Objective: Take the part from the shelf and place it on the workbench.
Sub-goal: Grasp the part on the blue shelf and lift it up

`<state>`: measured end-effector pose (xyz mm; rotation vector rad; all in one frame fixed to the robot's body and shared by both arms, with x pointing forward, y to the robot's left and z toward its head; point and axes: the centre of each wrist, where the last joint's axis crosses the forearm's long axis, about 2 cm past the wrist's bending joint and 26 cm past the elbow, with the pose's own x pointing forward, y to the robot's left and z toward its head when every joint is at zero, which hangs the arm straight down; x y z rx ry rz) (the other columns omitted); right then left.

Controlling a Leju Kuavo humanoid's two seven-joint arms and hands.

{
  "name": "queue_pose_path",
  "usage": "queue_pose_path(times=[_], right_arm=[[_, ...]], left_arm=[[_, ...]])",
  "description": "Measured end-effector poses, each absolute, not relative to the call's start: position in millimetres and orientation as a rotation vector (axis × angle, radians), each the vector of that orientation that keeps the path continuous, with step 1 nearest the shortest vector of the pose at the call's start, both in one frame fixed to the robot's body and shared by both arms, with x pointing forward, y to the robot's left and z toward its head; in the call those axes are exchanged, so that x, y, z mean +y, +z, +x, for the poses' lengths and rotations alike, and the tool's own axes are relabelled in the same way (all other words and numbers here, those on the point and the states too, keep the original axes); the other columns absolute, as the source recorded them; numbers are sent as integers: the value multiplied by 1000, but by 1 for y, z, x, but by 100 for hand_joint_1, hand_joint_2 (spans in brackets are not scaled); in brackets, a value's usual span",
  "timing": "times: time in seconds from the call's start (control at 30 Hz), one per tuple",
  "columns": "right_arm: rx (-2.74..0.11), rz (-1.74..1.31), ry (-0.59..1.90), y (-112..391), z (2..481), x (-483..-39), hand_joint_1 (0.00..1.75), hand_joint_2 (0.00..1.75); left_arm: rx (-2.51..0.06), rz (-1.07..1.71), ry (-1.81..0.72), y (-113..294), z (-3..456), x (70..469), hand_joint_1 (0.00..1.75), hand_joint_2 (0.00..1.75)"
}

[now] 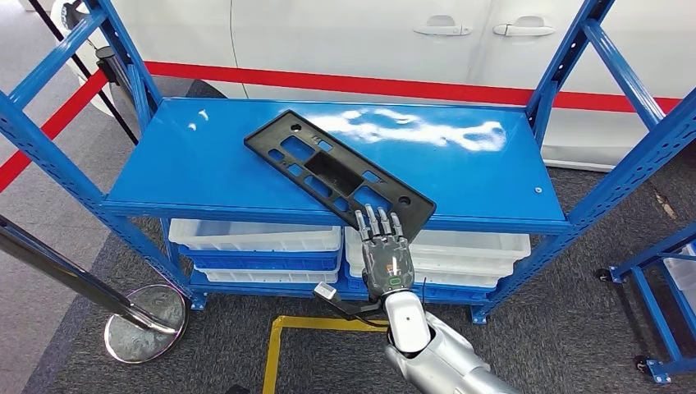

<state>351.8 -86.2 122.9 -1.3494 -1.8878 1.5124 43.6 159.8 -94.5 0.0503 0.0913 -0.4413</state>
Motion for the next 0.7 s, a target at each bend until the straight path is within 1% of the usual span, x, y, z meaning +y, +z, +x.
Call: queue_pose_path(times=[0.7], right_arm=[[-1812,-1372,1561,123,362,-88,0,175]], left_arm=[[79,43,-464,-95,44,162,0,0]])
